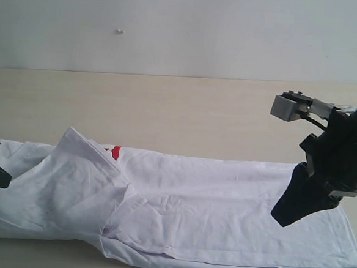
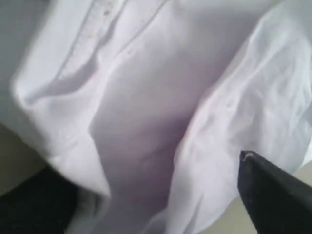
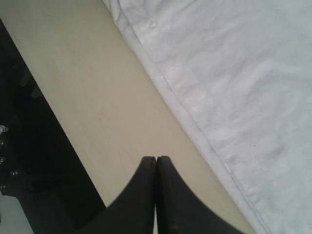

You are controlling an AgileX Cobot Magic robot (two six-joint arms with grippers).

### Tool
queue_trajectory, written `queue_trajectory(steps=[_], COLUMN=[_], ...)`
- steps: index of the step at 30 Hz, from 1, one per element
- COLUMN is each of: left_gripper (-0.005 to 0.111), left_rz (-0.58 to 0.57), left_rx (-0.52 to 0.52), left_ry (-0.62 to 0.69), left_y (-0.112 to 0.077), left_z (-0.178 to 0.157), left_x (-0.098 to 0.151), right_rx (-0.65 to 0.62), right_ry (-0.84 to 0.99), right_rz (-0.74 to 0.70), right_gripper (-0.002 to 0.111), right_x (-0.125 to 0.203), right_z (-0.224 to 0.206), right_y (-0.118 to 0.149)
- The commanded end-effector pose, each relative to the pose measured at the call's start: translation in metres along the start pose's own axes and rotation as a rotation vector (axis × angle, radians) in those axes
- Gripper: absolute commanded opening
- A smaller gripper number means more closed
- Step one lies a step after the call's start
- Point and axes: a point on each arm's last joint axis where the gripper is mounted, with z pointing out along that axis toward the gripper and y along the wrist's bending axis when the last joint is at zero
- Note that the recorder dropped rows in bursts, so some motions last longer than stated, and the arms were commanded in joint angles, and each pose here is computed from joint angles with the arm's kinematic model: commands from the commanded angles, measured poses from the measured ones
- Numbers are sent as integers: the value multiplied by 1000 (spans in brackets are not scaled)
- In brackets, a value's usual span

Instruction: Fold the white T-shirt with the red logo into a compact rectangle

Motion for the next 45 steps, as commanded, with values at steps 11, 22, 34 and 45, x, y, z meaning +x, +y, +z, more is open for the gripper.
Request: queue_trajectory(steps=[11,22,34,45], left_gripper=[30,0,0,0], left_rz=[14,72,41,148], left_rx=[54,121,95,363], left_ry=[26,20,-193,-85], left_y=[9,-13,-97,-225], left_z=[17,-6,-83,-33], left_x=[1,-17,-47,-27], right_rx=[-3,-3,-11,-25], right_ry=[-16,-16,-26,-43], right_rz=[-1,-1,3,11], right_gripper=[0,0,0,0], right_x=[0,0,-1,-3], right_z=[-1,-1,-1,-2], right_y=[2,2,2,4])
